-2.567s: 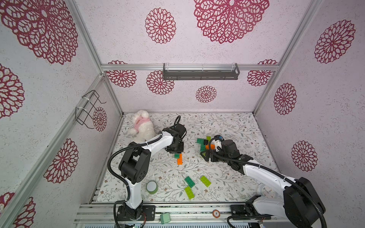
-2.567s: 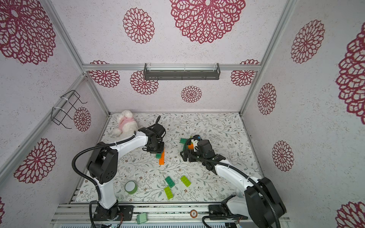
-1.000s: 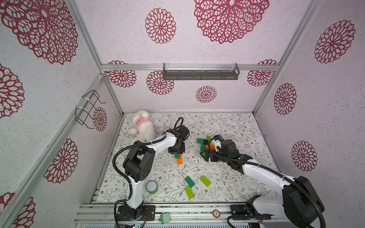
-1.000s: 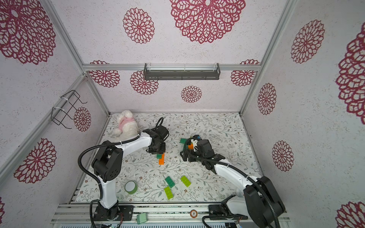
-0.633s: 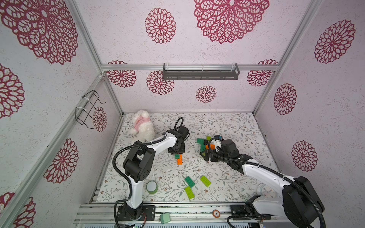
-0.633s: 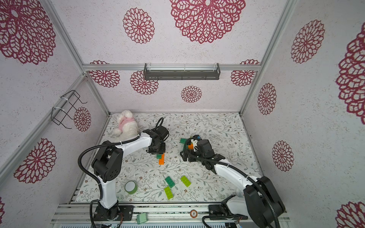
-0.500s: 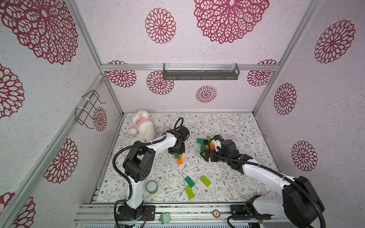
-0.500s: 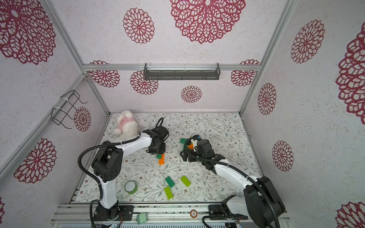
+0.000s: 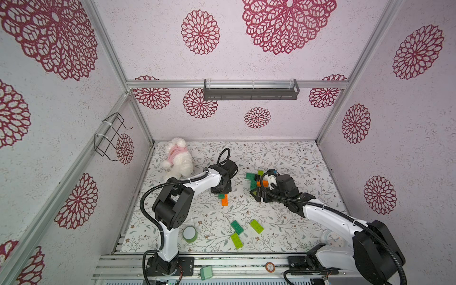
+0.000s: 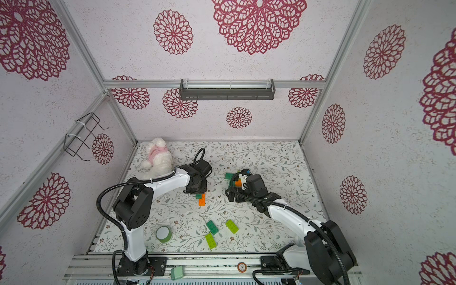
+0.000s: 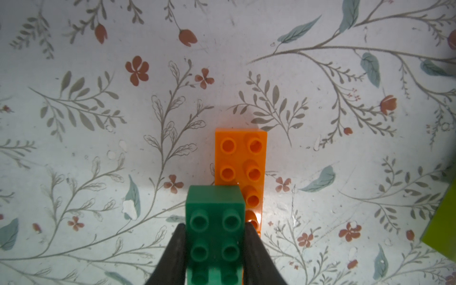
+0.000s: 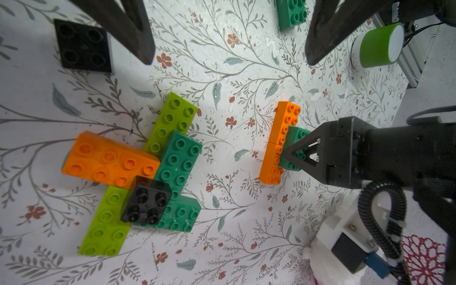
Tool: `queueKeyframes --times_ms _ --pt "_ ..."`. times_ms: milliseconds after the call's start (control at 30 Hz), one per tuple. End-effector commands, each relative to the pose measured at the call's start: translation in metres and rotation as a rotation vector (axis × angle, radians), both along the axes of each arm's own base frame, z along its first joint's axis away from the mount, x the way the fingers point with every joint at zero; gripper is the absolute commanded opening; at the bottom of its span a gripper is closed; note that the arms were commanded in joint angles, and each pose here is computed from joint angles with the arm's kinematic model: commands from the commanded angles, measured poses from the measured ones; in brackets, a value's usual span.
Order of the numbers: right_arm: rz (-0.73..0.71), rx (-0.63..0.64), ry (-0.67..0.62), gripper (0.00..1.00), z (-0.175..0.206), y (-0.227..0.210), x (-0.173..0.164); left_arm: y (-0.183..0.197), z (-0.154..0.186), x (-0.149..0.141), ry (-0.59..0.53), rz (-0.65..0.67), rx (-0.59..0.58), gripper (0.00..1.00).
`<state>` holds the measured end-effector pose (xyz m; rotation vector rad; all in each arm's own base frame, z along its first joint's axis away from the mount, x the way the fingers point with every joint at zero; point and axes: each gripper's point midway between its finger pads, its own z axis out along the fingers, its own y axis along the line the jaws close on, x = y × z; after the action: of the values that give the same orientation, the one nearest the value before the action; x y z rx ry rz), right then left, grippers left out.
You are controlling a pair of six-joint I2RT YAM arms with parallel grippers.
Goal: Assemble a small pinwheel with lego
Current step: Assemble the lego brick with the lego brick.
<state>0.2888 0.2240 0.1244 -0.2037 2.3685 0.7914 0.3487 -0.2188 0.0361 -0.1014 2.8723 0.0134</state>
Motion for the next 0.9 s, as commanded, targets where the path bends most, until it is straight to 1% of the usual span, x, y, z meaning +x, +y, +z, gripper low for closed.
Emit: queueKeyframes --times_ms 0,167,267,433,633,667,733,867 --pt "0.006 0.021 -0.072 0.96 0.026 0.004 0.007 0.008 -0.038 -0.039 0.155 -0.009 0.060 0.14" --pt "0.003 0.014 -0.079 0.96 0.028 0.003 0.008 0.001 -0.015 -0.029 0.109 -0.009 0.025 0.20" --pt "0.002 0.011 -0.080 0.96 0.028 0.002 0.007 -0.001 -0.003 -0.022 0.081 -0.006 0.018 0.26" --pt "0.000 0.006 -0.084 0.96 0.031 0.001 0.006 -0.004 0.007 -0.012 0.053 0.001 0.009 0.38" --pt "0.005 -0.019 -0.081 0.97 0.030 -0.004 0.001 -0.006 0.013 -0.003 0.026 -0.001 0.002 0.48" --pt "0.005 -0.023 -0.080 0.97 0.029 -0.005 0.000 -0.006 0.028 0.000 -0.006 0.002 -0.022 0.49" --pt "0.009 -0.030 -0.077 0.97 0.029 -0.006 -0.002 -0.005 0.032 0.002 -0.016 0.007 -0.038 0.51" --pt "0.011 -0.054 -0.056 0.97 0.024 -0.012 -0.010 -0.002 0.055 0.009 -0.077 0.011 -0.072 0.55"
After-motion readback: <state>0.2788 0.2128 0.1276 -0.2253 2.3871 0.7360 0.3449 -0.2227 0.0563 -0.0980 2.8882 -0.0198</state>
